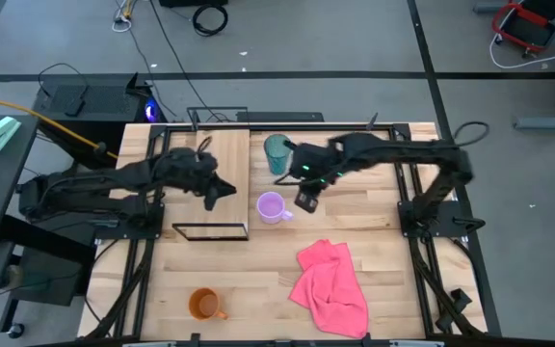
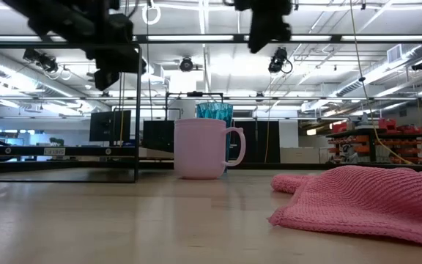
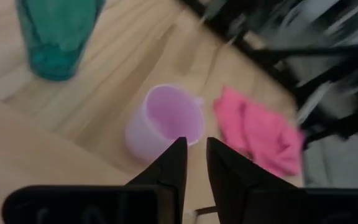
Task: Stack small to large cups/mugs on shelf
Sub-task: Put the pink mug on the shelf
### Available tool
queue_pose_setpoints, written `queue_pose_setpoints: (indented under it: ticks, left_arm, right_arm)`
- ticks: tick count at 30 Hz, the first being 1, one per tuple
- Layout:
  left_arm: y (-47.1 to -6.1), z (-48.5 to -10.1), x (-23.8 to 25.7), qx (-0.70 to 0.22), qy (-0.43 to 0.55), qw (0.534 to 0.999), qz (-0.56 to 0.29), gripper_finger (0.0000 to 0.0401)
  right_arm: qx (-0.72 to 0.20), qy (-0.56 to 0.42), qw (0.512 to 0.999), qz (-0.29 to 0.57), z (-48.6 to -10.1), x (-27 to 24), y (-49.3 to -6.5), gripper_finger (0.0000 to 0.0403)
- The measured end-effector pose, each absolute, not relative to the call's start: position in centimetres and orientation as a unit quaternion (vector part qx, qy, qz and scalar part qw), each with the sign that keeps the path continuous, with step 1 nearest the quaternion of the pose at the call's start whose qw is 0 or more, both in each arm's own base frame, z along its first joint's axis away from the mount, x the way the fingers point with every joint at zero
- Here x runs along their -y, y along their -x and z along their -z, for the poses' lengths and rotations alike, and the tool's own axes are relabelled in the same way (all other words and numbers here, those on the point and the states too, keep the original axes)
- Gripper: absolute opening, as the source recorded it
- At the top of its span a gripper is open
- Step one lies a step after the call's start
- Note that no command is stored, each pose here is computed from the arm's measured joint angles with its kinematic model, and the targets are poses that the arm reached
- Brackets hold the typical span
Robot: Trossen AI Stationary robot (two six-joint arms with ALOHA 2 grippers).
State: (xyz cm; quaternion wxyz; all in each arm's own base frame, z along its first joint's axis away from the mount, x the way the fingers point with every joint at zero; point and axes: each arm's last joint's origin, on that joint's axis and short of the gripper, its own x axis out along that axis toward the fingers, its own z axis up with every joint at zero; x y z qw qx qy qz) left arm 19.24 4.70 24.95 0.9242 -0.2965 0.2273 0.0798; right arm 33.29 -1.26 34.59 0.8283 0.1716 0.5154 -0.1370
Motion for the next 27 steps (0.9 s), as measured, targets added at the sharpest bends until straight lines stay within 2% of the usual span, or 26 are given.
queue_pose_setpoints:
  ticks: [6,13,21,27]
  left_arm:
    - [-22.3,-26.6,-5.7,-0.303,0.270,0.910,-0.088,0.0070]
    - [-26.2,-26.6,-6.9,-0.412,0.260,0.866,-0.113,0.0067]
    - [-31.3,-24.8,-7.0,-0.492,0.260,0.824,-0.107,0.0078]
    - [-33.8,-23.2,-7.0,-0.518,0.288,0.796,-0.126,0.0085]
  right_arm:
    - [-0.472,-0.243,0.829,0.175,-31.9,-1.1,-29.1,0.0071]
    - [-0.465,-0.309,0.805,0.202,-28.0,-2.8,-25.8,0.0071]
    - [-0.481,-0.315,0.790,0.211,-25.0,-3.5,-24.5,0.0071]
    - [-0.491,-0.309,0.785,0.216,-24.1,-3.5,-24.2,0.0071]
